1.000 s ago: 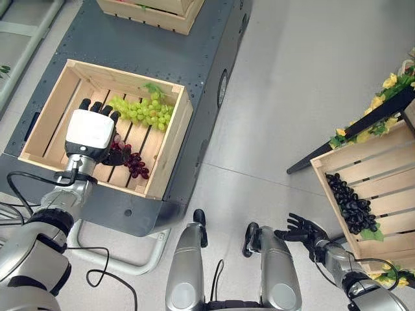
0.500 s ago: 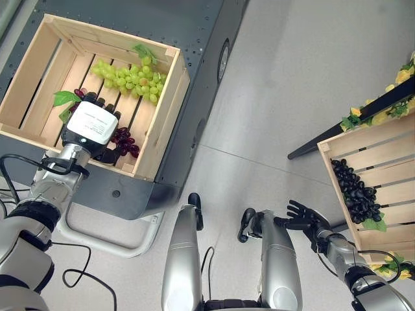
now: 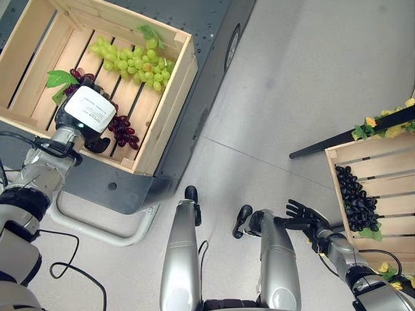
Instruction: Pick up the fruits from the basket on one side to the basket on the other side
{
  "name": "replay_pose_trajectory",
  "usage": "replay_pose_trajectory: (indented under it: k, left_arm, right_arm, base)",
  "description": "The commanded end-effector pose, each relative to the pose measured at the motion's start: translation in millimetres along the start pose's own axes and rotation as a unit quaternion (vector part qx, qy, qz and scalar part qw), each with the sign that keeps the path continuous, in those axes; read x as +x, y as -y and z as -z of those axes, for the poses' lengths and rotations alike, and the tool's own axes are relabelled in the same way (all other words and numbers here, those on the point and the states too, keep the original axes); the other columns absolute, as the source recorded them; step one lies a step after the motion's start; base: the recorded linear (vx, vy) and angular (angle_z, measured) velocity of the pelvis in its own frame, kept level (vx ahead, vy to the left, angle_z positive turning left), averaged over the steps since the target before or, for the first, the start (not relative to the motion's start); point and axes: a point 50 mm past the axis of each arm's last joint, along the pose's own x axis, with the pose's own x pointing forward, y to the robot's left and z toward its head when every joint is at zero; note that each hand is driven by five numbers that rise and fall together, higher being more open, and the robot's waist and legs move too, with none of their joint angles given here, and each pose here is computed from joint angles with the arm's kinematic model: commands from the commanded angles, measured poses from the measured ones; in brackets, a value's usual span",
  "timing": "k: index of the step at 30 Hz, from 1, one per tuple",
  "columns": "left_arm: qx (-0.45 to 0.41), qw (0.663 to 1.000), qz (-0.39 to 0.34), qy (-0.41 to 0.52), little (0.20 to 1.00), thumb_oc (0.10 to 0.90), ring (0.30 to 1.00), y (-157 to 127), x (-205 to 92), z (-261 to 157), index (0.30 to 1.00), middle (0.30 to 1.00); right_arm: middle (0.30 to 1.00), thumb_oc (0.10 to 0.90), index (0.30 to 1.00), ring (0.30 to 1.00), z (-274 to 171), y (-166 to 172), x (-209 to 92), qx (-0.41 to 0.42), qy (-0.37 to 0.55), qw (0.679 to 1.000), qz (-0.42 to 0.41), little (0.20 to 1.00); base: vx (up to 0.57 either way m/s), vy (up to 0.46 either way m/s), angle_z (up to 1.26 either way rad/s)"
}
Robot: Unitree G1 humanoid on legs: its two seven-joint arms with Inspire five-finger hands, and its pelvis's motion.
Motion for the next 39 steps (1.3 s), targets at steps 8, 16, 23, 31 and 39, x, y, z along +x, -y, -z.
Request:
replay_pose_trajectory:
  k: [8,16,23,31,39]
  left_arm:
    - [0.088,0.990,-0.092,-0.054,0.900,0.800,0.900,-33.7,-3.7,79.2,0.900,0.900]
    - [0.067,0.996,-0.061,0.001,0.900,0.800,0.900,-30.2,1.9,64.2,0.900,0.900]
    - [0.049,0.996,-0.067,0.044,0.900,0.800,0.900,-33.7,8.2,47.3,0.900,0.900]
    - [0.069,0.992,0.083,-0.072,0.900,0.800,0.900,-15.9,5.9,69.6,0.900,0.900]
    - [0.062,0.994,0.056,-0.068,0.300,0.400,0.300,-22.7,11.1,66.6,0.300,0.300]
  right_arm:
    - [0.900,0.800,0.900,0.900,9.2,24.8,-17.9,0.020,0.019,1.000,0.013,0.900]
    - [0.900,0.800,0.900,0.900,-11.2,34.7,-18.0,0.037,0.062,0.997,0.020,0.900]
    - [0.900,0.800,0.900,0.900,-23.2,36.9,-16.9,0.046,0.087,0.995,0.017,0.900]
    - [0.900,0.800,0.900,0.900,-30.7,45.8,-20.9,0.059,0.106,0.992,0.025,0.900]
    - [0.900,0.800,0.900,0.900,-31.4,41.4,-19.9,0.082,0.124,0.989,0.013,0.900]
  base:
    - [0.02,0.044,0.04]
    - [0.01,0.022,0.01]
    - [0.01,0.000,0.03]
    - [-0.01,0.015,0.00]
    - [-0.03,0.004,-0.02]
